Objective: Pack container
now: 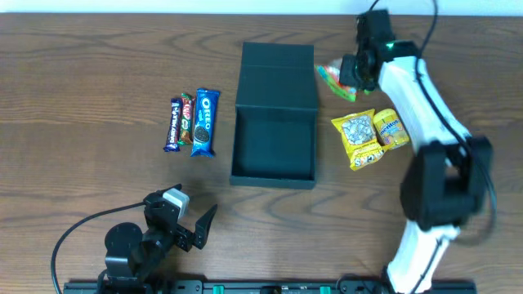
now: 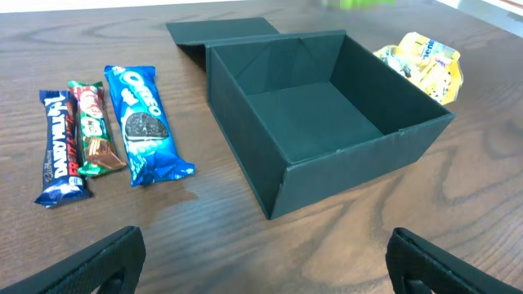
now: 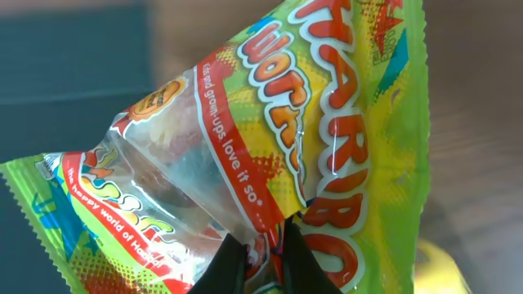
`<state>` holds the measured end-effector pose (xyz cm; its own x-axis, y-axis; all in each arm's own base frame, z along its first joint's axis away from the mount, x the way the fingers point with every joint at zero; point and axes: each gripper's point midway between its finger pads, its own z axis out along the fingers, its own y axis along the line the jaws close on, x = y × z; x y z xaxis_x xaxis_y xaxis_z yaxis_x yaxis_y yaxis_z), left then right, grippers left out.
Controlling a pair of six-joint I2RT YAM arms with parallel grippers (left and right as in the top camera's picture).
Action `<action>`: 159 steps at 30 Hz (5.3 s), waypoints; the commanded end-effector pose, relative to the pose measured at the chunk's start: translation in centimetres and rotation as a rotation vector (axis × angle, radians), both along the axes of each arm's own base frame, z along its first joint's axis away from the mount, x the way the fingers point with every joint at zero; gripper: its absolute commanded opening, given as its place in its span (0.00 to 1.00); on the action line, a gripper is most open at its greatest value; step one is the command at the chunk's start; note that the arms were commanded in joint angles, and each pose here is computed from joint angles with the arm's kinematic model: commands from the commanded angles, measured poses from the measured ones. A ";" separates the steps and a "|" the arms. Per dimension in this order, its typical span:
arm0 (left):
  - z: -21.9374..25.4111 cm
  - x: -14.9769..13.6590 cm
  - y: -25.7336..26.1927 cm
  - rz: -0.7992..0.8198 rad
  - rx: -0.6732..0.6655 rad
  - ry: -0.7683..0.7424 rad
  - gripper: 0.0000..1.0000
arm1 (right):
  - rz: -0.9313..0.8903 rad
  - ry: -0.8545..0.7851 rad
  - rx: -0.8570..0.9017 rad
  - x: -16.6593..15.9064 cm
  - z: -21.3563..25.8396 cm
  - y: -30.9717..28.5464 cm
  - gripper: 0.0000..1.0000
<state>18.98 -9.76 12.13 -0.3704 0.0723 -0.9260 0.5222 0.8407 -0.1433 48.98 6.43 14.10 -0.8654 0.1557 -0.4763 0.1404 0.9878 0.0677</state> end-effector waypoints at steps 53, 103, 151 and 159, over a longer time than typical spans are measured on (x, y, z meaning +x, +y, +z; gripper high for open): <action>-0.8 -0.1 -0.1 -0.006 0.004 0.014 0.95 | 0.014 0.221 -0.053 -17.7 -6.1 17.3 0.01; -0.3 -1.6 -2.2 -0.088 -0.189 0.130 0.95 | 0.422 -0.087 0.201 -26.7 15.7 10.3 0.94; -5.3 17.4 2.4 0.169 0.309 0.558 0.91 | 0.473 -0.066 0.151 -27.8 14.9 9.4 0.95; -7.1 18.9 1.2 0.164 0.383 0.514 0.88 | 0.471 -0.067 0.149 -27.7 14.9 9.4 0.96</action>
<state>36.77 -8.80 4.91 -0.8116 0.2292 -0.5373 0.3219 0.9431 -0.0839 21.13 16.06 29.09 -0.8325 -0.1630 -0.5296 -0.3226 0.9197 0.2240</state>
